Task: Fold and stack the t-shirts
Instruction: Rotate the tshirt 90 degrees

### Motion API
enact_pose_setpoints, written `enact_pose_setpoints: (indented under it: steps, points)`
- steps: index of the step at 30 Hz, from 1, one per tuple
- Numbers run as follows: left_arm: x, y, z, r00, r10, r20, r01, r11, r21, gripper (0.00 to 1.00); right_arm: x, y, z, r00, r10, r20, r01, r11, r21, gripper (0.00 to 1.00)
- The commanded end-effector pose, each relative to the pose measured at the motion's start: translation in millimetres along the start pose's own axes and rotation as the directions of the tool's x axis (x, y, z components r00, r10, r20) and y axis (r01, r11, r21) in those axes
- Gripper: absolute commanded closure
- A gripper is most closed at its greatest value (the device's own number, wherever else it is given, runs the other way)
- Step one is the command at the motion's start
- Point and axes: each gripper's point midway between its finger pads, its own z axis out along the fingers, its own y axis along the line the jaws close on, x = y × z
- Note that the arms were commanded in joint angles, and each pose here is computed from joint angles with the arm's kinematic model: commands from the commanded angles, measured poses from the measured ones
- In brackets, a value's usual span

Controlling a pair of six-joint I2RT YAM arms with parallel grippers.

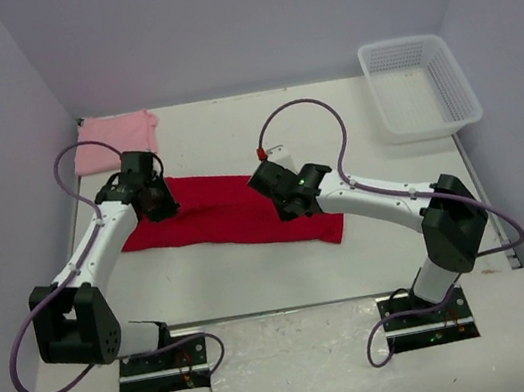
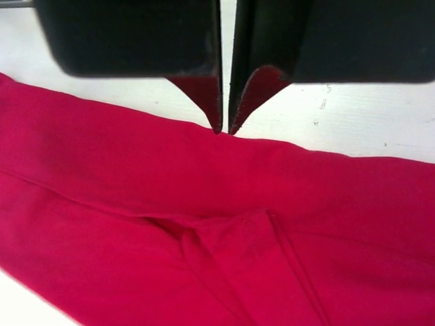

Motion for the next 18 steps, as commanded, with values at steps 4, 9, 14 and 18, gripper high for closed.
enact_pose_setpoints:
  steps: [4,9,14,18]
  points:
    - [11.6,14.8,29.0,0.999,-0.009,-0.05,0.005,0.996,-0.09,0.78,-7.5,18.4,-6.0,1.0,-0.018,0.023,0.021,0.993,-0.118,1.0]
    - [1.3,14.0,40.6,0.999,-0.01,-0.048,0.004,0.993,-0.115,0.72,5.9,6.1,-5.1,1.0,-0.019,0.015,0.02,0.994,-0.104,1.0]
    - [0.7,18.7,62.3,0.996,-0.009,-0.089,-0.006,0.987,-0.163,0.72,13.6,-4.6,-7.0,1.0,0.02,0.022,-0.017,0.99,-0.137,1.0]
    - [-6.6,19.0,69.3,0.996,0.002,-0.086,-0.017,0.984,-0.178,0.72,19.1,-11.5,-4.9,0.999,0.033,0.019,-0.03,0.99,-0.139,1.0]
